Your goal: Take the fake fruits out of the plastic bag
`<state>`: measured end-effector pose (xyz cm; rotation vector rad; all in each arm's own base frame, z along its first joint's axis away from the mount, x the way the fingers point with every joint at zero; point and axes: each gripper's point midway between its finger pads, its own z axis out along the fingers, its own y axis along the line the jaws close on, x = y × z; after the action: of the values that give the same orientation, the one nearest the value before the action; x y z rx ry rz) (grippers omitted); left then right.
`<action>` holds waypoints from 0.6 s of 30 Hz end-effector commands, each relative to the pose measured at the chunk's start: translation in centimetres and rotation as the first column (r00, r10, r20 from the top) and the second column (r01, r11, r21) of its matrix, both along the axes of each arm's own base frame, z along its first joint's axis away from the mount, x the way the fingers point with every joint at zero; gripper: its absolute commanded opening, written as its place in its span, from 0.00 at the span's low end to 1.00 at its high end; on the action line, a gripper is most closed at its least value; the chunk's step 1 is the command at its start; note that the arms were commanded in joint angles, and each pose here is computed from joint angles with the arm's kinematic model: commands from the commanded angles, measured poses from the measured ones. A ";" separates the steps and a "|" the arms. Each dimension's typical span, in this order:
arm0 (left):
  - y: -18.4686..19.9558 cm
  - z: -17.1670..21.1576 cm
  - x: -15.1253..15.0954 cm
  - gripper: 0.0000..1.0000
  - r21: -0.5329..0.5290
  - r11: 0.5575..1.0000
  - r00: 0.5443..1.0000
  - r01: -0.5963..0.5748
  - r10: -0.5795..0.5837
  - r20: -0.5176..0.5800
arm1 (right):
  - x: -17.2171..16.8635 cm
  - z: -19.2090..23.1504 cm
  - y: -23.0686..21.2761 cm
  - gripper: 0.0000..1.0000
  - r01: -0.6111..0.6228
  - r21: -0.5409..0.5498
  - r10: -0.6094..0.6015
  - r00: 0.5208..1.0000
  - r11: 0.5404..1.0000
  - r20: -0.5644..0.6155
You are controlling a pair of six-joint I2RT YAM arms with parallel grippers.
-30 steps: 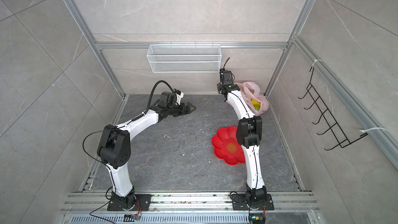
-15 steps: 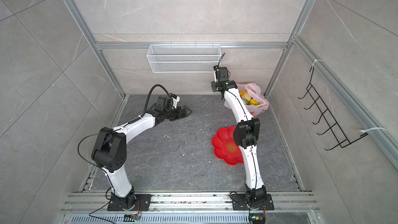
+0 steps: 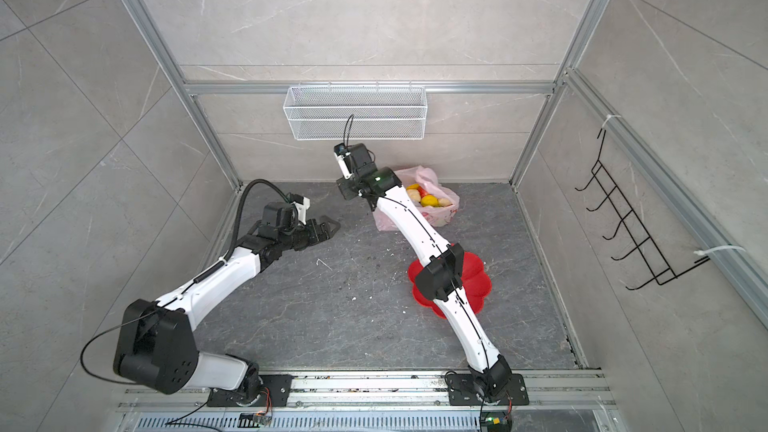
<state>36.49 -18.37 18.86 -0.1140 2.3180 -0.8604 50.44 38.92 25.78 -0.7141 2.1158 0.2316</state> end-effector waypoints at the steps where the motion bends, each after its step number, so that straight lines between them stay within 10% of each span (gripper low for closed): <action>1: 2.4 1.0 -2.2 0.97 0.034 0.998 0.998 -0.060 0.060 0.018 | -2.8 0.9 2.9 0.06 -0.011 0.070 0.014 0.999 0.997 -0.032; 10: 5.8 0.9 -8.4 0.99 0.021 0.988 0.987 -0.153 0.152 0.044 | -8.8 2.8 8.4 0.19 -0.010 0.164 0.018 0.999 0.986 -0.049; 18: 5.0 1.1 -7.1 0.98 -0.030 0.982 0.979 -0.188 0.189 0.070 | -9.2 2.9 6.8 0.51 0.037 0.136 -0.026 0.996 0.990 -0.082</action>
<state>27.96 -12.88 18.20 -0.2823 2.2677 -0.7631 41.29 47.69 27.55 -0.6576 2.1316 0.4271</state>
